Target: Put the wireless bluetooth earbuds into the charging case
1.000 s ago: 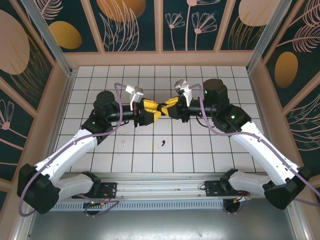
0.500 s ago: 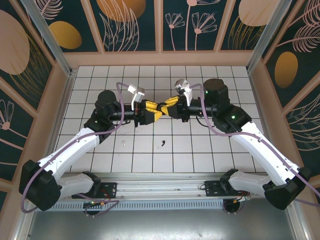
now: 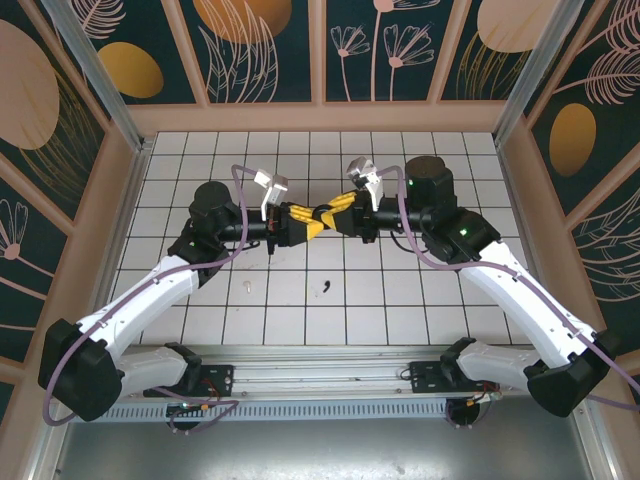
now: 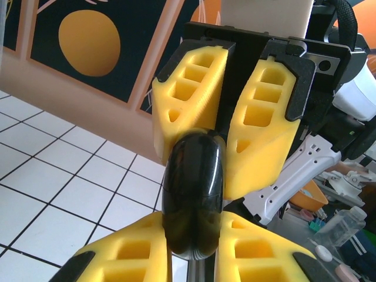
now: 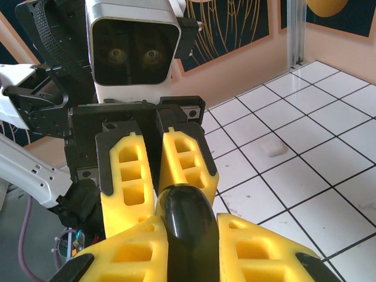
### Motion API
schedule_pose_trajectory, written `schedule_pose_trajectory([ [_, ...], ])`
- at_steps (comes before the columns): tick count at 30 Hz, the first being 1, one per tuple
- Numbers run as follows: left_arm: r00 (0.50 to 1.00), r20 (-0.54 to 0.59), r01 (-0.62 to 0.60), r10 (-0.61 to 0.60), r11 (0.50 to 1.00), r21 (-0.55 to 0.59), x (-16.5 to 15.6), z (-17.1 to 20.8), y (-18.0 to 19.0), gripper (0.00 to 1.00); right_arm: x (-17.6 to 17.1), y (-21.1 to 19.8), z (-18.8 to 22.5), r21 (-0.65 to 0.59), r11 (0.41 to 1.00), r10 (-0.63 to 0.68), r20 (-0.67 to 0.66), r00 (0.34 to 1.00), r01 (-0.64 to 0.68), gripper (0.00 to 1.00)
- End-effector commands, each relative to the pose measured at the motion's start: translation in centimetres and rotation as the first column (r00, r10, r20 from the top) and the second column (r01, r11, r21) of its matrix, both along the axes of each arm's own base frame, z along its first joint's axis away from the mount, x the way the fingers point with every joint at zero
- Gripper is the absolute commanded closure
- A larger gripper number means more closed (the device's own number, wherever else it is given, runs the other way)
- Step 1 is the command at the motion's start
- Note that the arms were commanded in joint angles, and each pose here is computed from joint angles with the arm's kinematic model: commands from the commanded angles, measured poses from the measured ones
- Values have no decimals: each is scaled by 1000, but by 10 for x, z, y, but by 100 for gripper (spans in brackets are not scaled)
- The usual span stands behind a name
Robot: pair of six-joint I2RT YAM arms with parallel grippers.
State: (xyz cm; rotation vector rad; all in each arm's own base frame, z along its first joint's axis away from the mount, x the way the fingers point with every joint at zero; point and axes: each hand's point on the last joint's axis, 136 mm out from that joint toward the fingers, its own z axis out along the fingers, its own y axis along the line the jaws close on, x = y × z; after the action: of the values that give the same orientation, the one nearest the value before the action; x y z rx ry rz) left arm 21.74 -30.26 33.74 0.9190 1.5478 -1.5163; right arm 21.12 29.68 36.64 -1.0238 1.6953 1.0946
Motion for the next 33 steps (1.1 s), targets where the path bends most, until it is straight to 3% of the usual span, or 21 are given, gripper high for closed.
schedule_pose_trajectory([
  [1, 999, 33, -36, 36, 999, -12, 3, 1, 1, 89, -8, 9, 8, 44, 997, 59, -4, 998, -59, 81],
  [6, 995, 52, -85, 85, 996, -5, 7, 0, 5, 90, -6, 7, 14, 80, 996, 46, -24, 999, -43, 69],
  [11, 987, 70, -145, 145, 989, -3, 9, -3, 11, 91, 2, 5, 14, 104, 994, 19, -67, 998, -12, 43],
  [14, 984, 68, -168, 166, 986, 18, 9, -6, 14, 96, 1, 3, 21, 125, 992, 17, -63, 998, -9, 36],
  [22, 978, 74, -197, 196, 980, 5, 6, -6, 21, 100, -13, -7, 28, 265, 964, 14, -17, 1000, -9, 30],
  [33, 983, 88, -159, 161, 987, -27, 1, 0, 18, 100, -2, 11, -3, 175, 984, -21, -90, 996, 37, 30],
])
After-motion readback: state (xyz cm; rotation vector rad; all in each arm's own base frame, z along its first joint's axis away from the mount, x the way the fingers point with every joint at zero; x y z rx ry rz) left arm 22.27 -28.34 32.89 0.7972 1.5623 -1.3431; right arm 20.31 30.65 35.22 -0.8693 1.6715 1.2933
